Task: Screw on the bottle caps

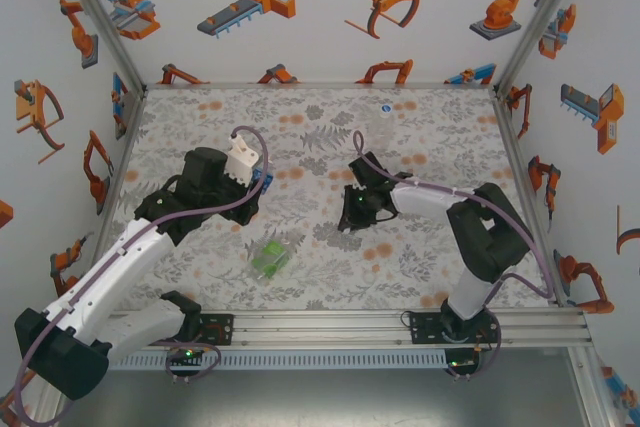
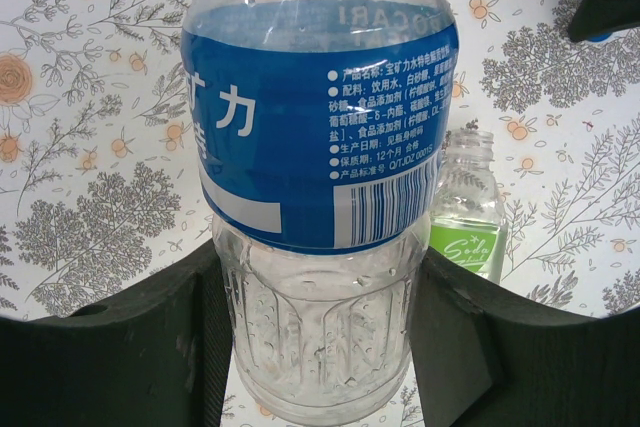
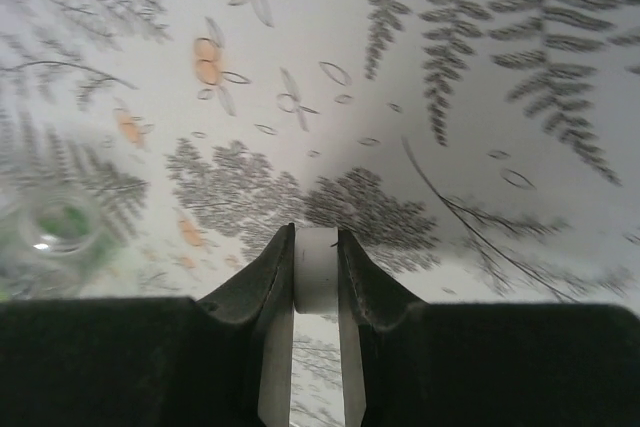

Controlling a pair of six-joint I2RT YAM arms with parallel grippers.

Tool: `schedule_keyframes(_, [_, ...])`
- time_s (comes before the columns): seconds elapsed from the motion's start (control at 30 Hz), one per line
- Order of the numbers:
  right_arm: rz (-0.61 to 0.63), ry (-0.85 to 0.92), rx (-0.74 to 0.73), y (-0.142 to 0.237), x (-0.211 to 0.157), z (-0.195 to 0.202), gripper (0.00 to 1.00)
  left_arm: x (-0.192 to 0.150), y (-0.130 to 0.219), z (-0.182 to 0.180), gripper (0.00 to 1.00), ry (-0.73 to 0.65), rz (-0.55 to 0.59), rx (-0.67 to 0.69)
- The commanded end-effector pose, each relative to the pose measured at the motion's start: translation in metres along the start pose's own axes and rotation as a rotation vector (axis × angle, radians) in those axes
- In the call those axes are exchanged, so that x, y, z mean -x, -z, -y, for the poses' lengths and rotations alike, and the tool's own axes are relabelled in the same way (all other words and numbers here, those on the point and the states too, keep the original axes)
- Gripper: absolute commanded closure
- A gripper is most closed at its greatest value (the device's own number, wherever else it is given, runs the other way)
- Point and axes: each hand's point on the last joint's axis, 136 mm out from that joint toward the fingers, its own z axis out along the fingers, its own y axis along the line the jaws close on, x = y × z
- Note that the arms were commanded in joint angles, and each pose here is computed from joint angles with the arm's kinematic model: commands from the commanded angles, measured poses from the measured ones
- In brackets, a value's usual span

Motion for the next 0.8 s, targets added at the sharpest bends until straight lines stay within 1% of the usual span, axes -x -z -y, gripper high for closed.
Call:
schedule_keyframes(0.0, [0.015, -0.074, 0.250, 0.003, 0.008, -0.031, 0.79, 0.005, 0.001, 0.000, 0.99, 0.009, 0.014, -0.001])
schedule_keyframes(0.1, [0.007, -0.127, 0.251, -0.001, 0.002, -0.014, 0.77, 0.005, 0.000, 0.001, 1.00, 0.010, 0.012, -0.003])
schedule_keyframes(0.2, [0.003, -0.164, 0.195, 0.001, -0.006, 0.009, 0.75, 0.004, -0.001, 0.001, 0.99, 0.009, 0.008, -0.008])
schedule_keyframes(0.33, [-0.006, -0.156, 0.047, 0.009, -0.019, 0.040, 0.64, 0.005, -0.002, 0.002, 0.99, 0.009, 0.007, -0.012])
schedule_keyframes(0.47, [-0.014, -0.113, -0.085, 0.022, -0.024, 0.059, 0.60, 0.006, -0.002, 0.002, 1.00, 0.008, 0.007, -0.012])
schedule_keyframes(0.6, [0.006, -0.048, -0.141, 0.037, -0.019, 0.059, 0.58, 0.005, -0.002, 0.003, 1.00, 0.010, 0.004, -0.016])
schedule_keyframes(0.77, [0.099, 0.065, -0.202, 0.054, -0.002, 0.048, 0.59, 0.005, -0.002, 0.002, 1.00, 0.009, 0.005, -0.013])
